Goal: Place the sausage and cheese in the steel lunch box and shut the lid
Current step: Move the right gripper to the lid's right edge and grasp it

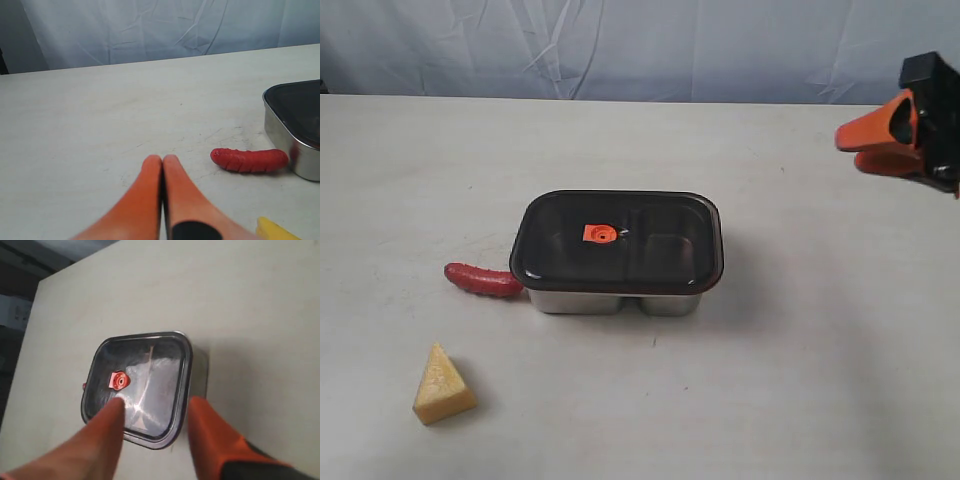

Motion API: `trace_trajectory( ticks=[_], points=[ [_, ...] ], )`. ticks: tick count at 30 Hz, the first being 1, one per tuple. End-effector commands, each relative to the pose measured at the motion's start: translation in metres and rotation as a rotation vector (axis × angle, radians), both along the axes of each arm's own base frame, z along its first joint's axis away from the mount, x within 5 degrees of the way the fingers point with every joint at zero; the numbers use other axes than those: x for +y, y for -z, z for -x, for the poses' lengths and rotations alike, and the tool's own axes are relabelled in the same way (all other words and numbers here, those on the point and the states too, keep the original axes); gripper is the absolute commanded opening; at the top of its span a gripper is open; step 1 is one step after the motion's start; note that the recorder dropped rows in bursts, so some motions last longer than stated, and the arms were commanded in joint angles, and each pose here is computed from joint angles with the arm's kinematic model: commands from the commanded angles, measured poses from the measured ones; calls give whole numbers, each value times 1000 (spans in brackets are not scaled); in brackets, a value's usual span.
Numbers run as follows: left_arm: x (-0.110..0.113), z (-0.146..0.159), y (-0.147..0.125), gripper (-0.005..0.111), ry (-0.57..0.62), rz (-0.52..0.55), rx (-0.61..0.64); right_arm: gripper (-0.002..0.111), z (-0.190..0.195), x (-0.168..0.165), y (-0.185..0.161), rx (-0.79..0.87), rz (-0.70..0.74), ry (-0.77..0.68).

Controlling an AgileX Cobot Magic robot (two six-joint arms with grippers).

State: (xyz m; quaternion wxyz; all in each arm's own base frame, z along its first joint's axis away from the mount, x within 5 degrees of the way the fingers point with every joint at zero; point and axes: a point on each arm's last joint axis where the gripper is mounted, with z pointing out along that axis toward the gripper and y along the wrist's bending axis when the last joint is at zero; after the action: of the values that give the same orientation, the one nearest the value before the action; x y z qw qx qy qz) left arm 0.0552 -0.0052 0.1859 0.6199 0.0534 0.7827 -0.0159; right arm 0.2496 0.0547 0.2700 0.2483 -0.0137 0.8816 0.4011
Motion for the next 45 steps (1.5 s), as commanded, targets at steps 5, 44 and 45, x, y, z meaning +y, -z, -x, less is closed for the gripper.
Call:
trace_trajectory(
  ticks=[5, 44, 45],
  points=[
    [0, 0, -1, 0, -4, 2, -21, 58, -33, 43, 62, 138, -160, -133],
    [0, 0, -1, 0, -4, 2, -21, 58, -24, 97, 123, 308, -31, -226],
    [0, 0, -1, 0, -4, 2, -21, 58, -24, 97, 123, 309, -32, -228]
  ],
)
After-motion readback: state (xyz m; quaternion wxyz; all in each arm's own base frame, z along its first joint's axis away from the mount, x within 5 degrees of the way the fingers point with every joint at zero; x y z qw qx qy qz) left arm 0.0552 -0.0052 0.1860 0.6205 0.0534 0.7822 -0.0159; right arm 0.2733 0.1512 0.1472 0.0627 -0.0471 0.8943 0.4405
